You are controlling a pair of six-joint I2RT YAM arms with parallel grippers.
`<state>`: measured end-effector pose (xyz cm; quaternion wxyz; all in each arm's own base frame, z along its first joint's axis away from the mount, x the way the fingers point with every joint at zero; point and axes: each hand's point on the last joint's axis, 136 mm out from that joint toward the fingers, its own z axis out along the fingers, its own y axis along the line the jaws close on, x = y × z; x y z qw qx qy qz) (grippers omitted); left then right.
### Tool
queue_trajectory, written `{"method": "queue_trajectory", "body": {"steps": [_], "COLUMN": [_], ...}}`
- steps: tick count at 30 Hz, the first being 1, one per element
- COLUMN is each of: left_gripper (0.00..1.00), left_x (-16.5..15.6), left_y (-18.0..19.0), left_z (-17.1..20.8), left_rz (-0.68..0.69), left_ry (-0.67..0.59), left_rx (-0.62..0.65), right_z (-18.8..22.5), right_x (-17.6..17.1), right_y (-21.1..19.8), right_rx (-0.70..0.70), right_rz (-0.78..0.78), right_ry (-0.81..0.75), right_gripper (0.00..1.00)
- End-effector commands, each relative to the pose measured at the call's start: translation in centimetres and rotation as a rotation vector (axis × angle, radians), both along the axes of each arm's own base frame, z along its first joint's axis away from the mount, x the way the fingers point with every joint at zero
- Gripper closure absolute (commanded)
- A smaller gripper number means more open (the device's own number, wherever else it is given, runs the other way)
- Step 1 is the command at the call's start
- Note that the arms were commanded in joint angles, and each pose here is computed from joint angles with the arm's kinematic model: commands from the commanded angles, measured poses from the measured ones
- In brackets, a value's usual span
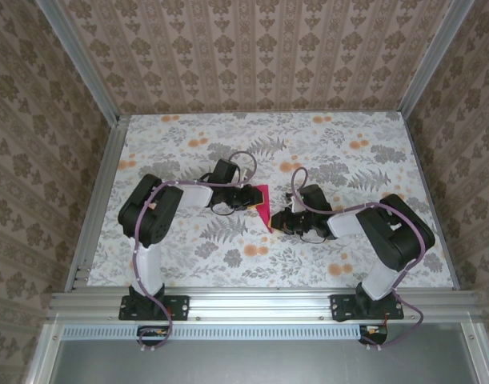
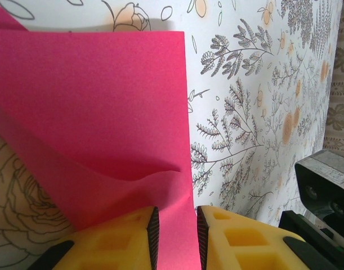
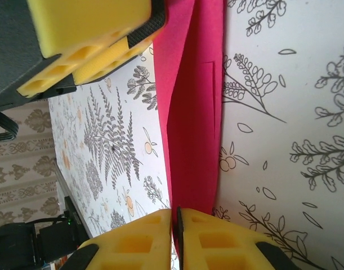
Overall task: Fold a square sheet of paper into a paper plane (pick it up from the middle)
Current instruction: Fold the wing for the fifth time at the center of the table.
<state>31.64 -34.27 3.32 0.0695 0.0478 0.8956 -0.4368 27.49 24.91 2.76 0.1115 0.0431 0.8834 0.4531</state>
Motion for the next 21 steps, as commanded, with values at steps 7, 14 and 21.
{"method": "queue_trajectory", "body": {"steps": [7, 14, 21], "left_gripper": [0.73, 0.72, 0.72], "left_x": [0.1, 0.3, 0.4], "left_y": [0.1, 0.0, -0.1], "left_z": [-0.2, 0.3, 0.4], "left_rz": [-0.006, -0.004, -0.004], "left_ry": [0.004, -0.003, -0.003], "left_rx": [0.011, 0.004, 0.003], "right_z": [-0.3, -1.7, -2.1], "right_x": [-0.5, -1.1, -1.3], "right_y": [0.7, 0.8, 0.5], "right_rx": [-0.012, -0.048, -0.079], "right_rz": [0.042, 0.060, 0.059], "right_ry": [0.021, 0.064, 0.072], "right_gripper": [0.91, 0.92, 0.93]}}
